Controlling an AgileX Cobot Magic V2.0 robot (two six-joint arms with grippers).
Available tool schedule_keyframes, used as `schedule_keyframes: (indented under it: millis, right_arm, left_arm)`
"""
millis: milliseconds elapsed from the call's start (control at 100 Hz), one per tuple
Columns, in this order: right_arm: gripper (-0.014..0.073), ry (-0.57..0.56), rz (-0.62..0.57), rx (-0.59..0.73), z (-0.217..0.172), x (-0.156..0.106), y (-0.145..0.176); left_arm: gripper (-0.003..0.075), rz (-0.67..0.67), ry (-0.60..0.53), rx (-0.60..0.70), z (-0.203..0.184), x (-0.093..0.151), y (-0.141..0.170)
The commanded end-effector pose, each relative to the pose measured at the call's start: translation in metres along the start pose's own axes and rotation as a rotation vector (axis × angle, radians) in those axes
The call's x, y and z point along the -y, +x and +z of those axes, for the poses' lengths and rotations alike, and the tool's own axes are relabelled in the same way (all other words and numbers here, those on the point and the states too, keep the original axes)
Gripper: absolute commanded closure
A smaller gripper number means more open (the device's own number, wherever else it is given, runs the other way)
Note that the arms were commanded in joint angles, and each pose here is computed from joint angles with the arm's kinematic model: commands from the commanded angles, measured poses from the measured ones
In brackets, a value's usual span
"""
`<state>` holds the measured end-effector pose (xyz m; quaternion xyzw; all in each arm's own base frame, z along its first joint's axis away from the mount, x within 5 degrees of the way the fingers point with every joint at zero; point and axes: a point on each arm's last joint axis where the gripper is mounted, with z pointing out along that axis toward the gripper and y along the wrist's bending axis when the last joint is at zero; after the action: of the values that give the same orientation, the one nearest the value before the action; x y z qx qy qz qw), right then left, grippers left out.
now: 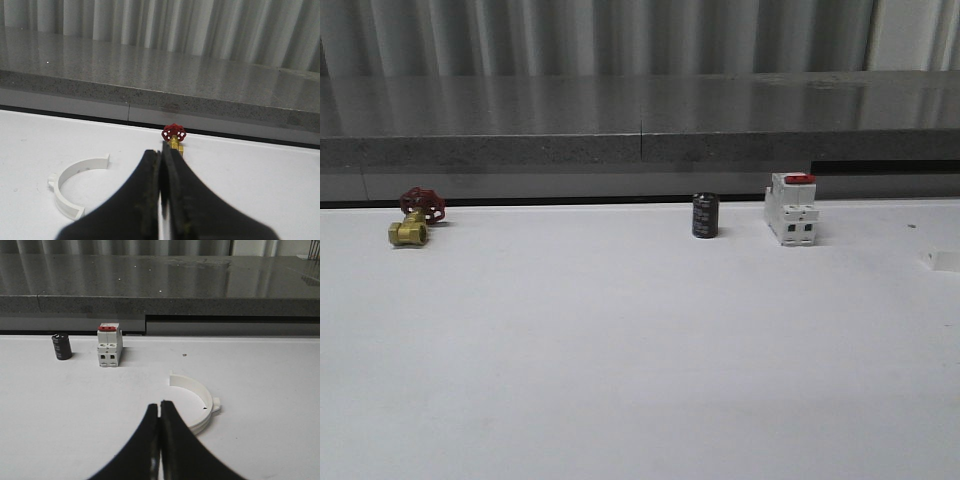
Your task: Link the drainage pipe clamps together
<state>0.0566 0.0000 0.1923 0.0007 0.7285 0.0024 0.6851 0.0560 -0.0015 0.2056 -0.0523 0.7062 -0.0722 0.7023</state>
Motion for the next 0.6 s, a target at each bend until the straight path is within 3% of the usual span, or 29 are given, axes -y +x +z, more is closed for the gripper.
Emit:
schedule_keyframes:
  millis: [0, 310, 440, 590]
  right_arm:
    - [0.0662, 0.0, -0.002, 0.123, -0.003, 0.0, -0.015]
    - [0.0662, 0.0, -0.002, 0.123, -0.003, 0.0, -0.015]
    - [0.0662, 0.0, -0.002, 0.123, -0.003, 0.0, -0.015]
    - [0.0662, 0.0, -0.002, 0.123, -0.003, 0.0, -0.015]
  left_arm:
    - [0.0741, -0.011, 0.024, 0.067, -0.001, 0.0, 0.006]
    - [0.0741, -0.011, 0.024, 0.071, -0.001, 0.0, 0.004]
    - [0.0741, -0.011, 0.023, 0.07, -0.003, 0.002, -0.01]
    - [0.0741, -0.011, 0.001, -0.026, 0.0, 0.007, -0.035]
